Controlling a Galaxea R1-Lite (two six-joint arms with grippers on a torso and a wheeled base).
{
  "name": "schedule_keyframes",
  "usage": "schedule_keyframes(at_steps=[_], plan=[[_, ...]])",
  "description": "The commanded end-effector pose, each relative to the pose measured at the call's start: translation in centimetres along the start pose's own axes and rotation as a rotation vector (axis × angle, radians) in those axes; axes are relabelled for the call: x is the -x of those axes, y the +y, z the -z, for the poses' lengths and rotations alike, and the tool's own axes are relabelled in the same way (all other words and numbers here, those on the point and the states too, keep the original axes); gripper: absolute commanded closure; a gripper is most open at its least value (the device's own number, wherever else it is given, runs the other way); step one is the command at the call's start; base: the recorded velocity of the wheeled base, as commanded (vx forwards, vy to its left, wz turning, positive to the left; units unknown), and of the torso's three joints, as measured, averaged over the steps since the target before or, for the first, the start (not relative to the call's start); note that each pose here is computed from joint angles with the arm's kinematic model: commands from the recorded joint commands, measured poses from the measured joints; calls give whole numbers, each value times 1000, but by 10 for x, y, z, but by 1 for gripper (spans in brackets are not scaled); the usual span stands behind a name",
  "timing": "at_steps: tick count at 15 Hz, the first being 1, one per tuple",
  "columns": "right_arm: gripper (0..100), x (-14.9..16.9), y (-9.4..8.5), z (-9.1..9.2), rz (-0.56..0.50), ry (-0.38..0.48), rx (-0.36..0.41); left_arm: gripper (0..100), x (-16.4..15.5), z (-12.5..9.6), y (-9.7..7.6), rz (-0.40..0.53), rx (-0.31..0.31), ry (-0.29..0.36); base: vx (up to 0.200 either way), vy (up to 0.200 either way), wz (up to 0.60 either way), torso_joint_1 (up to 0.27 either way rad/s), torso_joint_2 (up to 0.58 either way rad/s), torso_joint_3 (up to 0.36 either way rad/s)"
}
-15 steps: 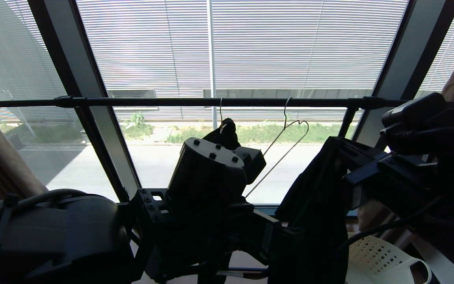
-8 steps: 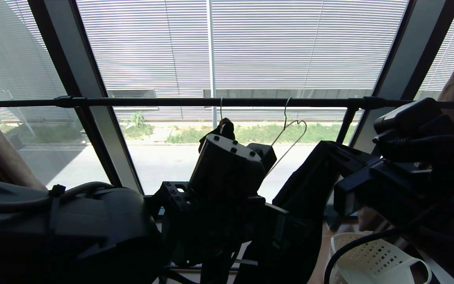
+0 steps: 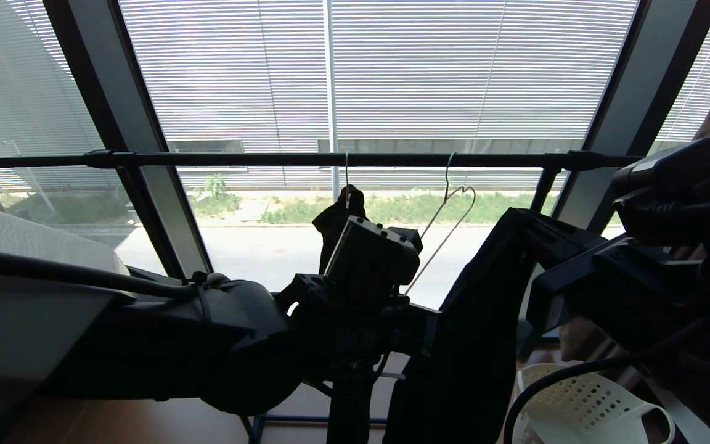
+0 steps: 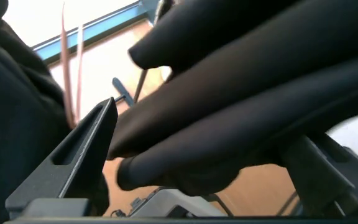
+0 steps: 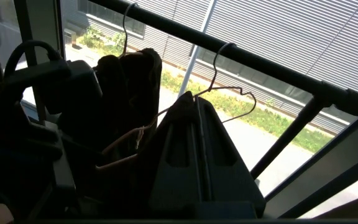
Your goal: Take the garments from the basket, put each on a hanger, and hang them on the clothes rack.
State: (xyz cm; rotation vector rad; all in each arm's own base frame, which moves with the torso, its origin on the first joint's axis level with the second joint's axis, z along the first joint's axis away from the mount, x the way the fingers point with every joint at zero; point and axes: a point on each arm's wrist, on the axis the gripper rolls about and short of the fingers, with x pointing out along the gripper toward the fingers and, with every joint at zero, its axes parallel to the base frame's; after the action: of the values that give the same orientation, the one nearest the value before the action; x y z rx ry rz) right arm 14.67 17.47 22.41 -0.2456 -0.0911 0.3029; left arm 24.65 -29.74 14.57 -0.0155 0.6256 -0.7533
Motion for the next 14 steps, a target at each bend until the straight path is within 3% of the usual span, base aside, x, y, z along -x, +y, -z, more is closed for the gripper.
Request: schedule_keyframes(at_steps=[1, 8, 11, 14], plan=[[100, 1, -1, -1, 1, -5, -4, 0, -9, 6, 3, -11, 1, 25, 0, 0, 0, 0, 0, 0], [100, 1, -2, -1, 6, -5, -4, 0, -24, 22, 10, -36, 3, 82, 0, 0, 0, 0, 0, 0], [100, 2, -6, -3, 21, -12, -11, 0, 7, 21, 15, -95, 5, 55, 0, 0, 0, 0, 0, 0], [100, 3, -8, -5, 23, -19, -15, 0, 42, 22, 17, -98, 6, 32, 0, 0, 0, 0, 0, 0]])
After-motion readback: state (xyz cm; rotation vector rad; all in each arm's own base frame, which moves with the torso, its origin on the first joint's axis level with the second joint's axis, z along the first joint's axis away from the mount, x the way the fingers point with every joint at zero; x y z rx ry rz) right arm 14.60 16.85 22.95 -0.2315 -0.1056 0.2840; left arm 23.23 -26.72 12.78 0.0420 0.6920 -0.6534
